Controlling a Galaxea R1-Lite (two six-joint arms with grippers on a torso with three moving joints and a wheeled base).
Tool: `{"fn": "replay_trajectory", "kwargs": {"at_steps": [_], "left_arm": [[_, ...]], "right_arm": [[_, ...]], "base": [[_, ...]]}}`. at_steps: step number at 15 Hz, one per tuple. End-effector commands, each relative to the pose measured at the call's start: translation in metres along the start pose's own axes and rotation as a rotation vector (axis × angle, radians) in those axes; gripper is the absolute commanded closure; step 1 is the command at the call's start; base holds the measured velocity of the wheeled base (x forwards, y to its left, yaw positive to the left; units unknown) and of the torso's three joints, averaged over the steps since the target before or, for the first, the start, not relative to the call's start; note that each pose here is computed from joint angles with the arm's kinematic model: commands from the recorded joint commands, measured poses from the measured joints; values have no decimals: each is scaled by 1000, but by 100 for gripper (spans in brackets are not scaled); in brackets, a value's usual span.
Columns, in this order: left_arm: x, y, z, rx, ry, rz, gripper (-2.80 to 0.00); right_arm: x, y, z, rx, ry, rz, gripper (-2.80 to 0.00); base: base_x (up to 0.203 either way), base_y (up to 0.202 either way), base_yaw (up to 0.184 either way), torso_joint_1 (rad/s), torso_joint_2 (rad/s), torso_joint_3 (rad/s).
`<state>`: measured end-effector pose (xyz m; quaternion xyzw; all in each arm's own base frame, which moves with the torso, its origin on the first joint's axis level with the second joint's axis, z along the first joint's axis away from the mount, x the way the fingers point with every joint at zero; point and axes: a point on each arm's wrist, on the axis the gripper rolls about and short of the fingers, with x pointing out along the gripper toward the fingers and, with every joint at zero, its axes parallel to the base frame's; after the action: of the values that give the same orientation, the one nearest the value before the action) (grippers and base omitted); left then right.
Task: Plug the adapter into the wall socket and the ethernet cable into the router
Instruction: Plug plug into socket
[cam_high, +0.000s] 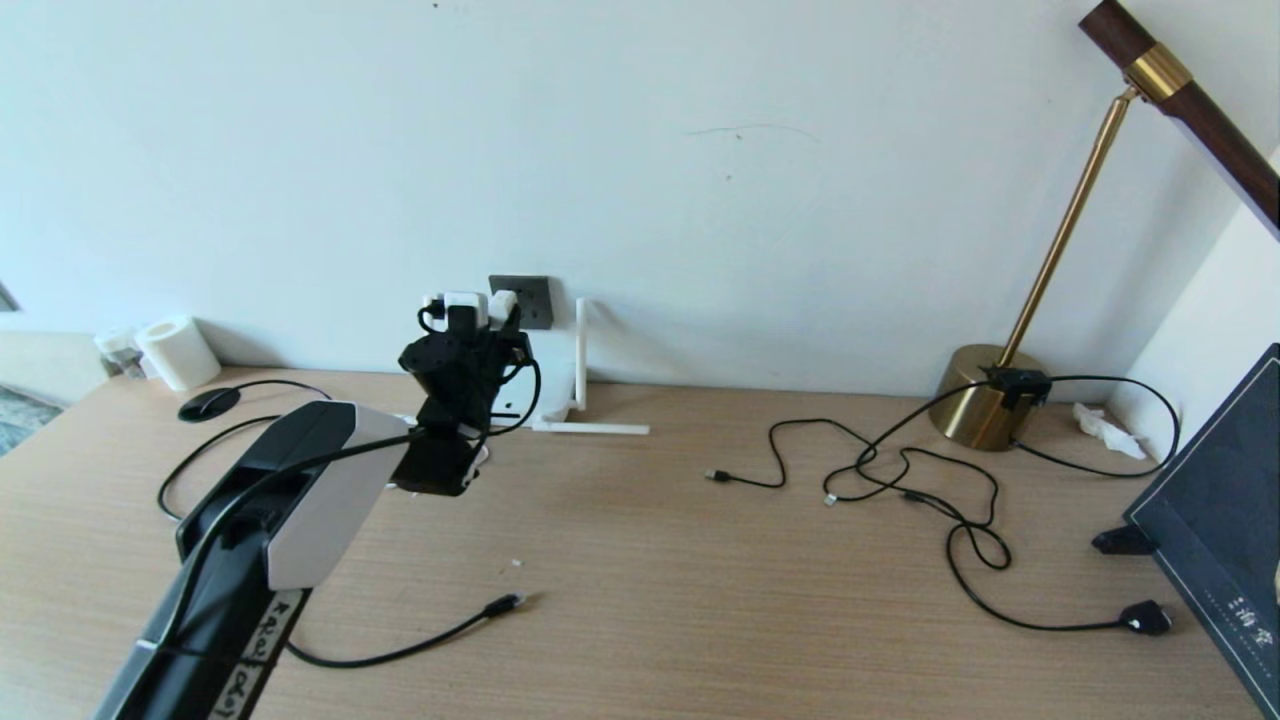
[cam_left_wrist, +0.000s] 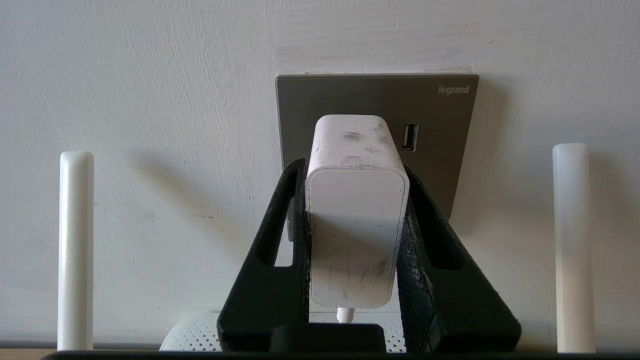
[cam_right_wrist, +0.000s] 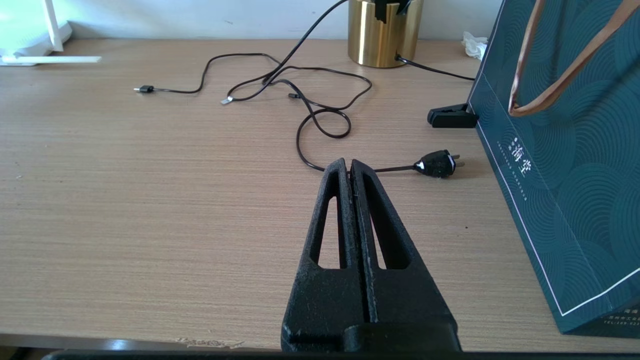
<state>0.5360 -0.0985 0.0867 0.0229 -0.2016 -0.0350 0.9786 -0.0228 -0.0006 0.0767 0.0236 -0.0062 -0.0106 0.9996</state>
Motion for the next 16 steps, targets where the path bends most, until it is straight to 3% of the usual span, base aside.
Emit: {"fn": "replay_trajectory", "kwargs": {"at_steps": [1, 16], "left_arm": [[1, 0, 3, 0, -9, -1, 0], [2, 0, 7, -3, -8, -6, 0]], "right_arm": [[0, 0, 0, 1, 1, 0, 0], [0, 0, 0, 1, 1, 0, 0]], "base": [[0, 0, 0, 0, 0, 0], [0, 0, 0, 0, 0, 0]]}}
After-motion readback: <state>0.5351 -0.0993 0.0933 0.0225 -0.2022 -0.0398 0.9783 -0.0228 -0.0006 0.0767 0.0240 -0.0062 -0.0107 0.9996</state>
